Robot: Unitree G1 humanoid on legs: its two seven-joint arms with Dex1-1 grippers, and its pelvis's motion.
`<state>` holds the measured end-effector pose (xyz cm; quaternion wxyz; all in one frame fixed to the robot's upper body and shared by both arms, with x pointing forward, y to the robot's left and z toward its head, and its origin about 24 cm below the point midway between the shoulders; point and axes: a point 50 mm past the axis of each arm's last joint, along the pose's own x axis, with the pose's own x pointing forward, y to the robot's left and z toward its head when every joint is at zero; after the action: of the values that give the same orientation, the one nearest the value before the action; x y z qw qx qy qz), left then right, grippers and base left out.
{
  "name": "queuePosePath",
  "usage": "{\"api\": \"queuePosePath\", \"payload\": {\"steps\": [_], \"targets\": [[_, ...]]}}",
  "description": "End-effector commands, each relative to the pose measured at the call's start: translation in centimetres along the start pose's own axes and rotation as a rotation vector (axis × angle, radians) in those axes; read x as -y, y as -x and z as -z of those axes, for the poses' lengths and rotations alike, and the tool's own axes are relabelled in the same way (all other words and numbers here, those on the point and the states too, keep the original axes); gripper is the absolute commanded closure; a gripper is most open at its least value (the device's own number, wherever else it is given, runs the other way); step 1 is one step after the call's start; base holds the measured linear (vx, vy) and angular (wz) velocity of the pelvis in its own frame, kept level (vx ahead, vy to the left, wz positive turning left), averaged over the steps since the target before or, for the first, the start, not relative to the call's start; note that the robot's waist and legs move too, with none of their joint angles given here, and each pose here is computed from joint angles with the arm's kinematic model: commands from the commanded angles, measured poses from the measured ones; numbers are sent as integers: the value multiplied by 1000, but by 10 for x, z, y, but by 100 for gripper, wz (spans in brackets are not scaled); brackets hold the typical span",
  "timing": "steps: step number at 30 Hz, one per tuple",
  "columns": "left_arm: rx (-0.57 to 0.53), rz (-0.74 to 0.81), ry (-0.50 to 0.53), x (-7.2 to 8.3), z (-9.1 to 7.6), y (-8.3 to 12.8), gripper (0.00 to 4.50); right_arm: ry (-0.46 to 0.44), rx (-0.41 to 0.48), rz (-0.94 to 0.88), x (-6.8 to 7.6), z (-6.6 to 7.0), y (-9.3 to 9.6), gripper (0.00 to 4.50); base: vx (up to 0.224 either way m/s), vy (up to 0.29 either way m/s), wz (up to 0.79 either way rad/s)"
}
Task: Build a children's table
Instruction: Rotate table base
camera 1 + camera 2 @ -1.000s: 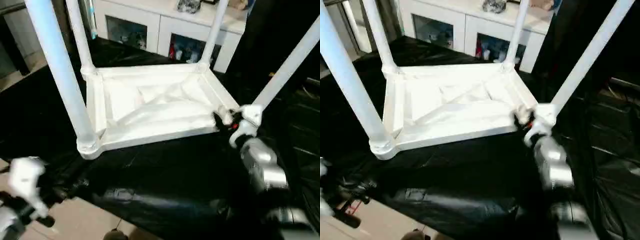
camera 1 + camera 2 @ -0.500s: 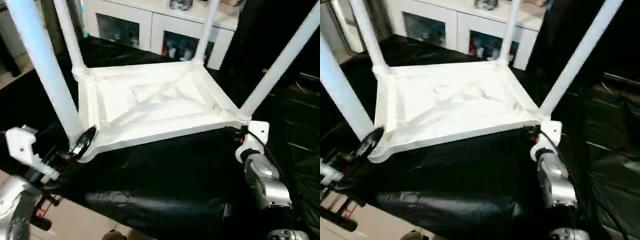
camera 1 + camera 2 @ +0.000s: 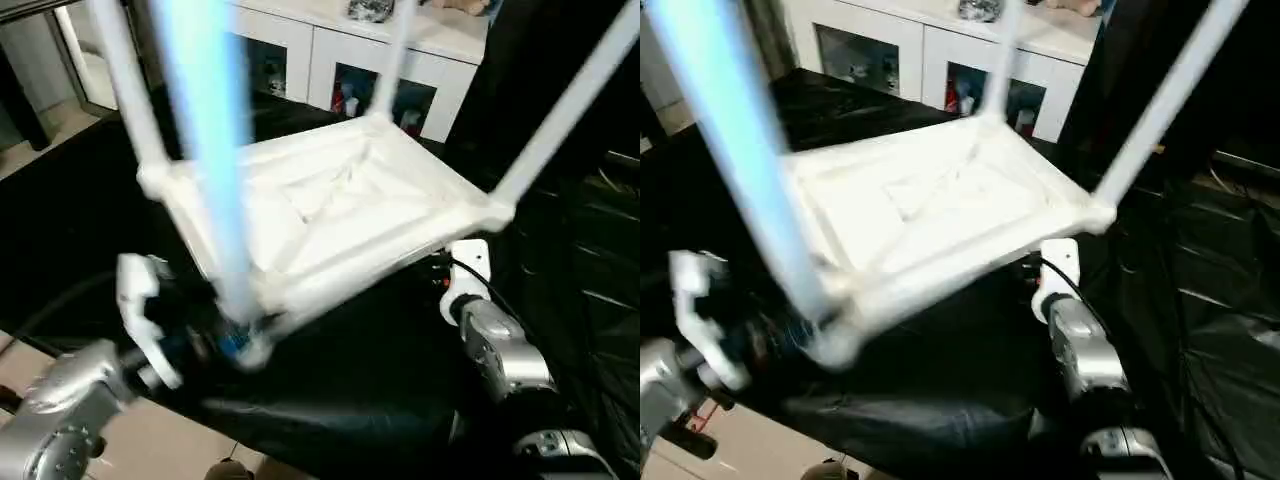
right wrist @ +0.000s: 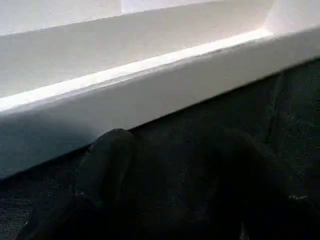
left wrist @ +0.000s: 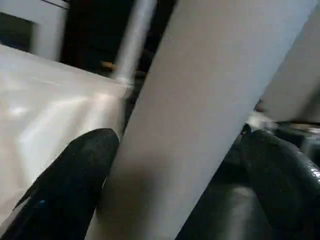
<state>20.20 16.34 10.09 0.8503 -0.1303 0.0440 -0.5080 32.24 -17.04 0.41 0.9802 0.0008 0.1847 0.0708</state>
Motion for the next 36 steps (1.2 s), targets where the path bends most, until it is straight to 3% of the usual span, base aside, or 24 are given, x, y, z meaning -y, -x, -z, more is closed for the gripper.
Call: {"api": "queuePosePath", "payload": {"steps": [1, 3, 4, 5, 8, 17, 26, 36], "targets": [[32, 52, -12, 4, -5, -15, 3, 6, 2, -32, -5, -2, -2, 136, 0, 0, 0], [56, 70, -15, 5, -8, -26, 3, 6, 7, -62, -12, -3, -3, 136, 0, 0, 0], [86, 94, -12, 5, -11, -41, 3, 8, 14, -111, -21, -5, -5, 136, 0, 0, 0], [86, 94, -12, 5, -11, -41, 3, 8, 14, -111, -21, -5, -5, 136, 0, 0, 0], [93, 208, 16, 15, -14, -66, 3, 40, 36, -232, -46, -10, -6, 136, 0, 0, 0], [88, 359, 53, 28, -12, -99, 3, 100, 36, -433, -77, -10, -5, 136, 0, 0, 0], [88, 353, 15, 23, -13, -127, 3, 112, 40, -443, -80, -14, -9, 136, 0, 0, 0], [61, 220, -86, 4, -12, -136, 3, 106, 62, -344, -61, -19, -12, 136, 0, 0, 0]]}}
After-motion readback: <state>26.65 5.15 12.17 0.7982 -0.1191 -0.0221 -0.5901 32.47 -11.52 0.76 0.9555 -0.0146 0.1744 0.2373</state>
